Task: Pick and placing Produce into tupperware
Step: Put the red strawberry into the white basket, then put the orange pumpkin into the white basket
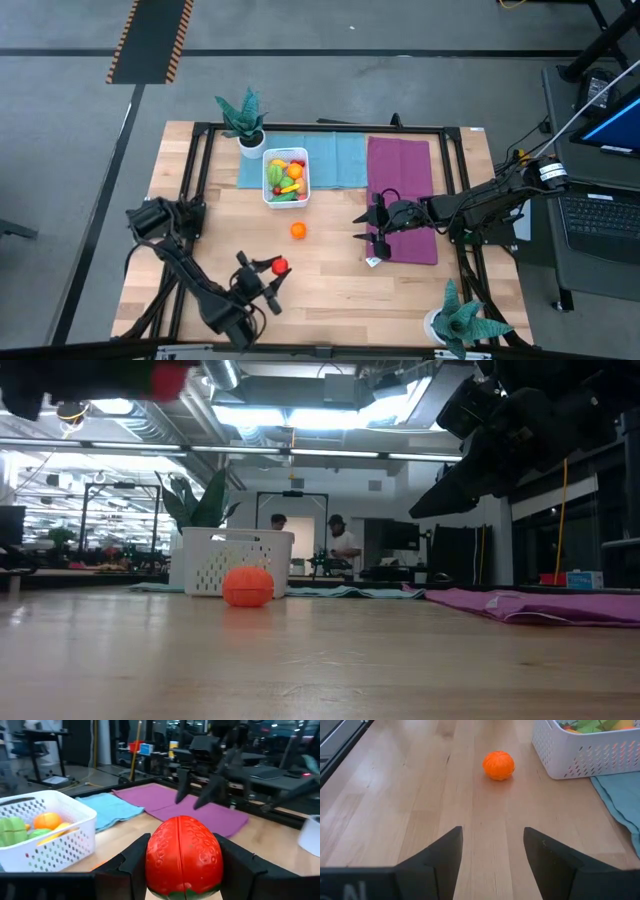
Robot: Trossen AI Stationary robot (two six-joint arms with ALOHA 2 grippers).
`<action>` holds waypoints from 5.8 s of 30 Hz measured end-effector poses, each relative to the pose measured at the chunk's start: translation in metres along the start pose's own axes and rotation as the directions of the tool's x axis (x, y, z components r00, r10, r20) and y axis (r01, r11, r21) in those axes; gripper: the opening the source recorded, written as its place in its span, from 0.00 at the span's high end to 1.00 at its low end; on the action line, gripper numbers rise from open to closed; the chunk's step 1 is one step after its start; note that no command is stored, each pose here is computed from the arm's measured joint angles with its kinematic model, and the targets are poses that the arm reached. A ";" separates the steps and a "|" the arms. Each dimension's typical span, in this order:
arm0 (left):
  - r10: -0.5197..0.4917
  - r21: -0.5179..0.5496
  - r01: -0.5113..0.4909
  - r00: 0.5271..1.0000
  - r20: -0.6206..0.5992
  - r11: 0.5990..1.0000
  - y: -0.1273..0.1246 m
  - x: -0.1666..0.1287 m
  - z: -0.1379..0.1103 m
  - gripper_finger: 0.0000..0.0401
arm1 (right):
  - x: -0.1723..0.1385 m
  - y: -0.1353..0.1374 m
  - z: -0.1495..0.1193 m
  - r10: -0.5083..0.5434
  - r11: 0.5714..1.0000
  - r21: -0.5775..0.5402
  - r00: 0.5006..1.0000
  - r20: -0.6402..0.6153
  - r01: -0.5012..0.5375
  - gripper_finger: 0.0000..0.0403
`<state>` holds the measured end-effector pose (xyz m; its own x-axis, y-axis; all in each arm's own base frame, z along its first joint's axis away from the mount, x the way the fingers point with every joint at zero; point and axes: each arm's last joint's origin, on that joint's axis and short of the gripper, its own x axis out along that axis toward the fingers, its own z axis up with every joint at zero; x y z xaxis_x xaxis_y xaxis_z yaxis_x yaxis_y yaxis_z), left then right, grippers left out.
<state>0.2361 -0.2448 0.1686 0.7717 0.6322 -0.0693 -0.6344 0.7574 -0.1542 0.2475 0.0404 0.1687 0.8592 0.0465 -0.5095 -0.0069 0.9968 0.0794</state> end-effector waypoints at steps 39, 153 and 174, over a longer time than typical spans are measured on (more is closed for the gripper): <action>0.685 0.198 -0.670 0.728 -0.014 0.716 0.110 0.183 0.036 0.58 | 0.000 -0.003 0.001 -0.093 0.996 0.000 0.996 0.015 0.093 0.47; 0.343 0.374 -0.075 0.593 -0.729 0.925 0.134 0.214 0.107 0.24 | 0.000 -0.002 -0.001 -0.062 0.998 -0.004 0.998 -0.007 0.062 0.47; -0.059 0.140 0.091 0.975 -0.216 0.986 0.062 0.031 0.008 0.23 | 0.000 -0.001 0.002 -0.057 0.997 0.056 0.998 0.025 0.056 0.47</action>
<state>0.2198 -0.1769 0.1643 0.7993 0.5362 -0.2713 -0.5617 0.8271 -0.0203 0.2484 0.0392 0.1702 0.8709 -0.0124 -0.4912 0.0699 0.9926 0.0988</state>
